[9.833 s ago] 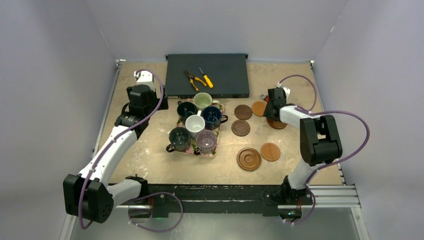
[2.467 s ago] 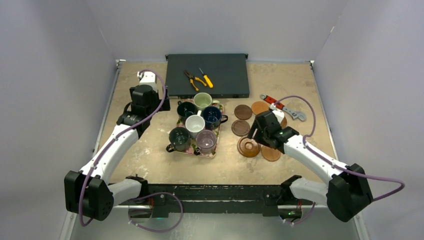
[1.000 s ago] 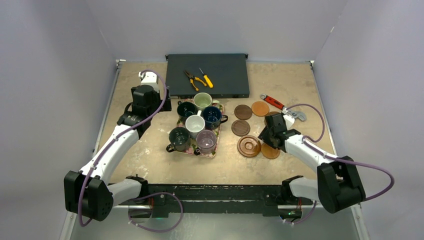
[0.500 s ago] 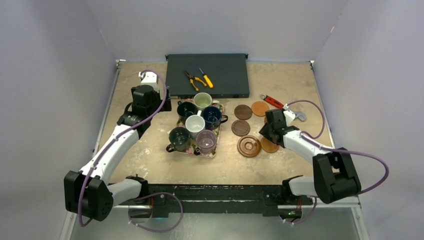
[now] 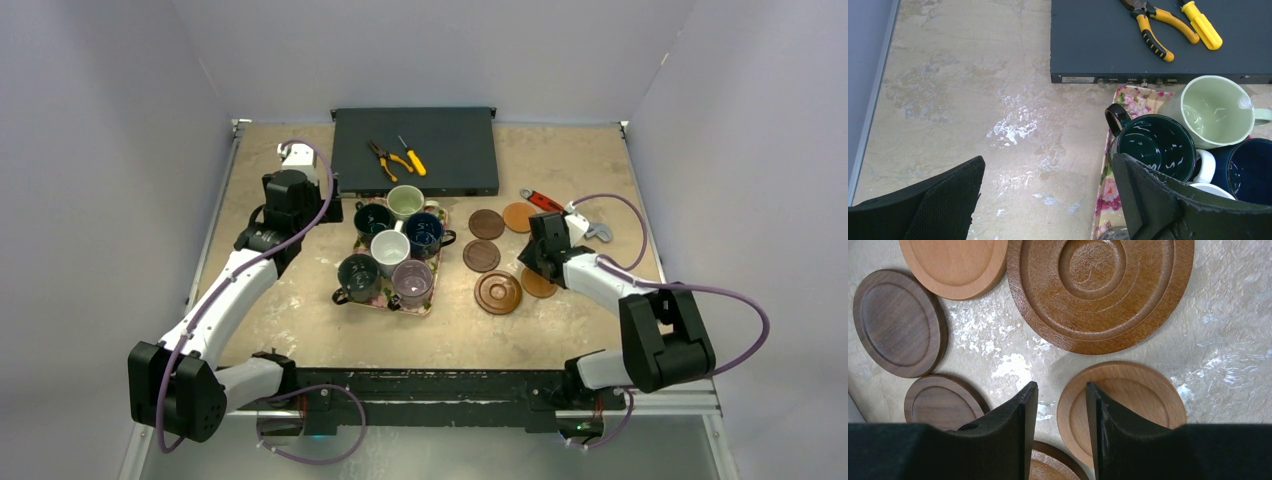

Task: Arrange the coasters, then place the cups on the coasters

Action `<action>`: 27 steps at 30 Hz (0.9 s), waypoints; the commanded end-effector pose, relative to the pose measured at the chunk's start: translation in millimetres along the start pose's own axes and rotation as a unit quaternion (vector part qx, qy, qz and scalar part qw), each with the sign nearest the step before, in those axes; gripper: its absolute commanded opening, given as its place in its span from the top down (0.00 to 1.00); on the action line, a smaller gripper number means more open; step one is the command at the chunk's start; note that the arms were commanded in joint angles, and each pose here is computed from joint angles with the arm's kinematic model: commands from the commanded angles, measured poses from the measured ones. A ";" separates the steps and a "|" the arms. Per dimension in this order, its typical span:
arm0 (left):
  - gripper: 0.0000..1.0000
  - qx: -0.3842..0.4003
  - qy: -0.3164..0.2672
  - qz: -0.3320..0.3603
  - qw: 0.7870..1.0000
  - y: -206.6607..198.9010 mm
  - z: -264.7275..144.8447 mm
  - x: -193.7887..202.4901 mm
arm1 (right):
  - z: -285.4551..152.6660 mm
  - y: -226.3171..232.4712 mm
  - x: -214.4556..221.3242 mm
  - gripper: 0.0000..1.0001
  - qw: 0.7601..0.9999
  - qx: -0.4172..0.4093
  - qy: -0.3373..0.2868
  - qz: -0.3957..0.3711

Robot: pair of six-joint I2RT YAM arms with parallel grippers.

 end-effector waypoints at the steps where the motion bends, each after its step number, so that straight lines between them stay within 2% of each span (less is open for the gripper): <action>1: 0.01 0.004 -0.021 -0.006 1.000 -4.2 -3.0 -15.8 | 3.4 -4.2 -4.8 0.56 1.000 0.023 -0.006 -0.010; 21: 0.01 0.004 -0.019 -0.005 1.000 -4.4 -2.1 -15.3 | -1.4 -2.0 -21.7 0.57 0.999 0.027 -0.031 -0.016; 27: 0.01 0.003 -0.021 -0.005 1.000 -4.1 -2.3 -15.9 | -25.3 4.7 -37.1 0.55 0.998 -0.009 -0.049 -0.036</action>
Point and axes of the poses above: each gripper's point midway between its finger pads, its own z axis out along the fingers, its own y axis along the line the jaws close on, x = y × z, the point moved 6 cm from there along -z, back along the fingers, and after that the axes turned 4 degrees about -z, right-handed, at the moved point
